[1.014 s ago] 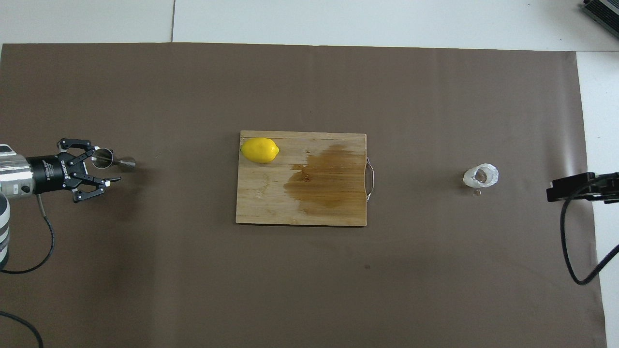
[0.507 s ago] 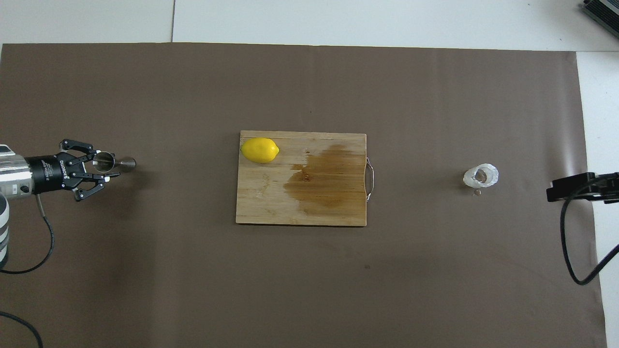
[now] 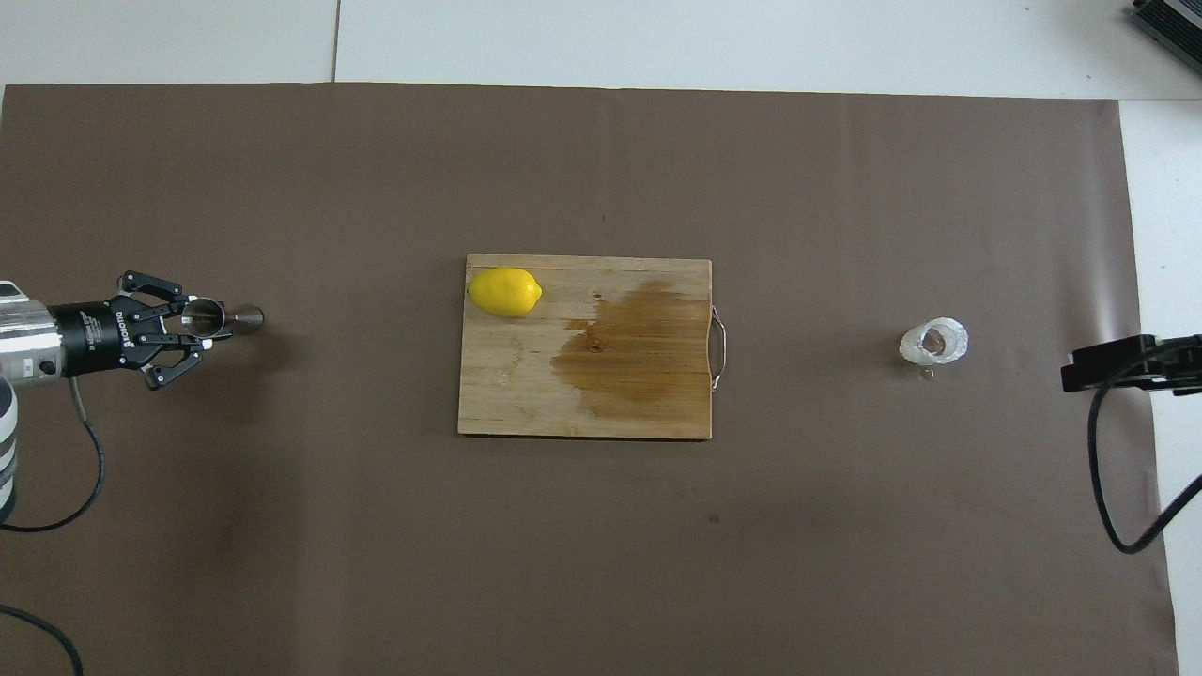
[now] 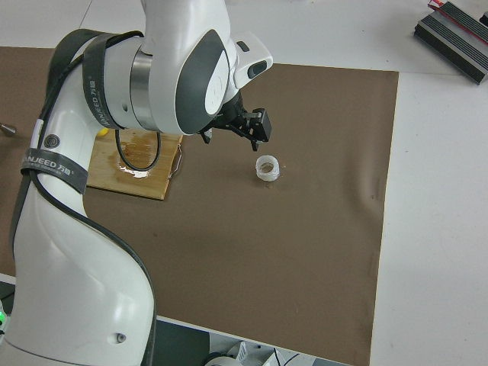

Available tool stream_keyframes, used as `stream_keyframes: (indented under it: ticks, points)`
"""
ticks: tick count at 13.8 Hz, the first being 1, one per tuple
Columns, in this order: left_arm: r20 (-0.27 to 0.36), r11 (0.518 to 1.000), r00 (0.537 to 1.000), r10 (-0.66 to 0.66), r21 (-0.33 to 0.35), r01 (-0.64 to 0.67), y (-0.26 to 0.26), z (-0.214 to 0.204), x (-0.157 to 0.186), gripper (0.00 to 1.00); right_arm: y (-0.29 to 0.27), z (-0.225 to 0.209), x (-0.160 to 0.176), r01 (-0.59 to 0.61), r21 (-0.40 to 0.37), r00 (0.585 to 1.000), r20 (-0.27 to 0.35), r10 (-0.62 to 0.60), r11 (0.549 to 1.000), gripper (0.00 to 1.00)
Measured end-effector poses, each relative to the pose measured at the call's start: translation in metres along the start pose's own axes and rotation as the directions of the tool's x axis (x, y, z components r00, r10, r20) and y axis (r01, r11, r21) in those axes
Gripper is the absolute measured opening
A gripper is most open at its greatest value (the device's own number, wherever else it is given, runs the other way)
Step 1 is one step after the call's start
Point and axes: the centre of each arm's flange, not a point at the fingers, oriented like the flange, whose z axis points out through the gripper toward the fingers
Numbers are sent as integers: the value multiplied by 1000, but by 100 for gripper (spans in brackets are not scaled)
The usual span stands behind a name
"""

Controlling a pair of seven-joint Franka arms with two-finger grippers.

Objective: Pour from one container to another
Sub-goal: 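Close the left gripper on the metal cup and lift it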

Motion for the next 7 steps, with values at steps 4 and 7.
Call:
stream_keyframes:
  ticks: [4,7]
  points:
    - [-5,1000,1000,-1,-7,1,1,-1,1,29,0,0,0,0,0,1000,0,0,1000,100]
    - [-5,1000,1000,-1,-8,1,1,-1,1,29,0,0,0,0,0,1000,0,0,1000,100]
